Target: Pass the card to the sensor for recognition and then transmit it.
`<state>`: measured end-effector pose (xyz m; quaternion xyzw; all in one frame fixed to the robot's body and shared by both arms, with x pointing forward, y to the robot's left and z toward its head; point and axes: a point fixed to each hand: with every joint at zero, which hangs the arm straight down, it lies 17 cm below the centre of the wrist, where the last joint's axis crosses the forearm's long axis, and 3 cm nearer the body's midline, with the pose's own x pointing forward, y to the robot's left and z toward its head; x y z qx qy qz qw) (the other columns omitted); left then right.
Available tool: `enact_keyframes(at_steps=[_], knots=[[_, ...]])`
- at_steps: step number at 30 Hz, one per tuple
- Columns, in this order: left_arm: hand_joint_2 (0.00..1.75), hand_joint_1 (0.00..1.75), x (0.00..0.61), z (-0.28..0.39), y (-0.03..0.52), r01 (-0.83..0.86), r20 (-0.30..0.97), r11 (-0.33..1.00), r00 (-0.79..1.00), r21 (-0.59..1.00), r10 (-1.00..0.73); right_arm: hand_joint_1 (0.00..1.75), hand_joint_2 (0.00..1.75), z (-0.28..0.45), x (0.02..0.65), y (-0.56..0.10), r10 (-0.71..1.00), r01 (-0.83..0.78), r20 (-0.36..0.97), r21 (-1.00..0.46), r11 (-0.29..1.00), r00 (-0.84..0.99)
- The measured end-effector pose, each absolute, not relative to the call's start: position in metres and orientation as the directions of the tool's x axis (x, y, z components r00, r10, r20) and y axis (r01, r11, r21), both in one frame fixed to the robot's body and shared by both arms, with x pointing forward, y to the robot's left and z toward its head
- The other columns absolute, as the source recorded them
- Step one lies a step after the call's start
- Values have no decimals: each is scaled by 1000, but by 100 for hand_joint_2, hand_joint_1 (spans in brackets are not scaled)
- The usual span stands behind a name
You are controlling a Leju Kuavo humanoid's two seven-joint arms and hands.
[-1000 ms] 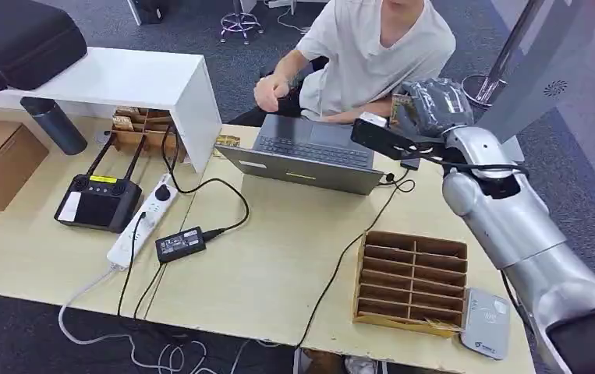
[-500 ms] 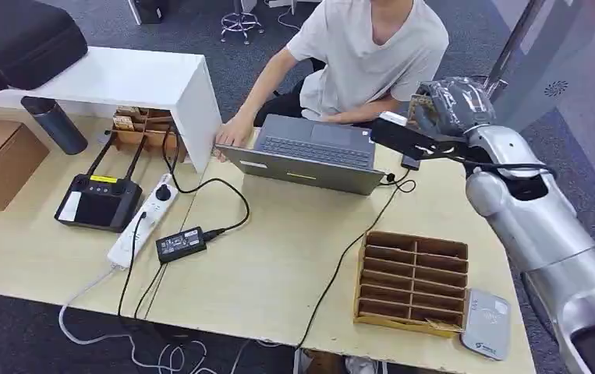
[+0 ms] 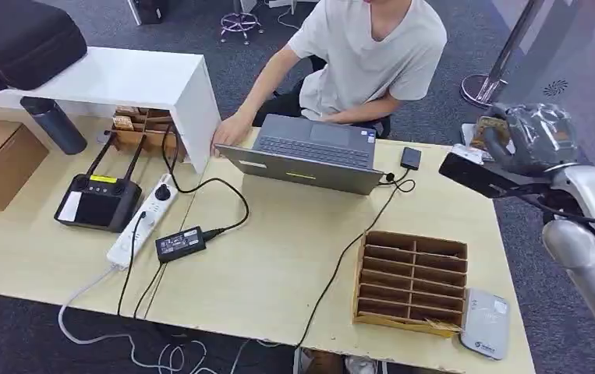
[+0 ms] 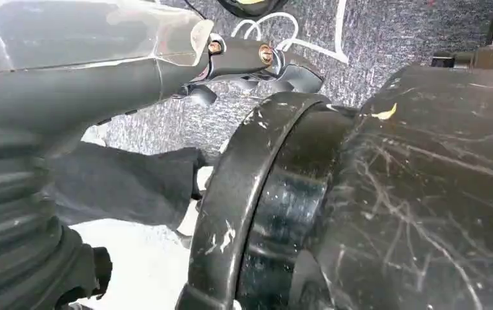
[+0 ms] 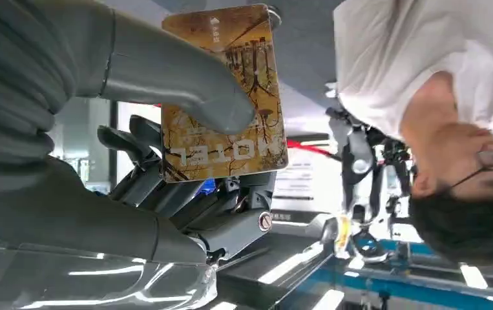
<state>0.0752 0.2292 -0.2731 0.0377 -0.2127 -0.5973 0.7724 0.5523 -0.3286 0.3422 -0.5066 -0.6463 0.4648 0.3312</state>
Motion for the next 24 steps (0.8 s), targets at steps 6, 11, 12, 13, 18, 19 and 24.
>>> enact_keyframes(at_steps=[6,11,12,13,18,19,24], knots=[[175,0,74,-273,230,903,284,298,211,310,-935,175,175,329,538,-359,972,326,-73,-945,4,-225],[175,0,74,-273,231,899,288,312,224,309,-931,175,175,316,535,-376,976,222,-72,-975,-25,-204],[175,0,74,-273,231,898,290,315,227,308,-930,175,175,316,534,-380,978,207,-82,-978,-41,-194],[175,0,73,-273,230,897,292,317,229,307,-929,175,175,316,534,-384,979,196,-93,-979,-57,-183],[175,0,71,-273,230,893,301,336,246,300,-921,175,175,328,534,-401,977,175,-163,-975,-138,-137],[175,0,71,-273,230,893,303,338,247,298,-920,175,175,330,534,-403,975,168,-175,-974,-151,-134],[175,0,69,-274,231,891,302,350,262,289,-916,175,175,332,533,-411,971,104,-199,-977,-186,-130]])
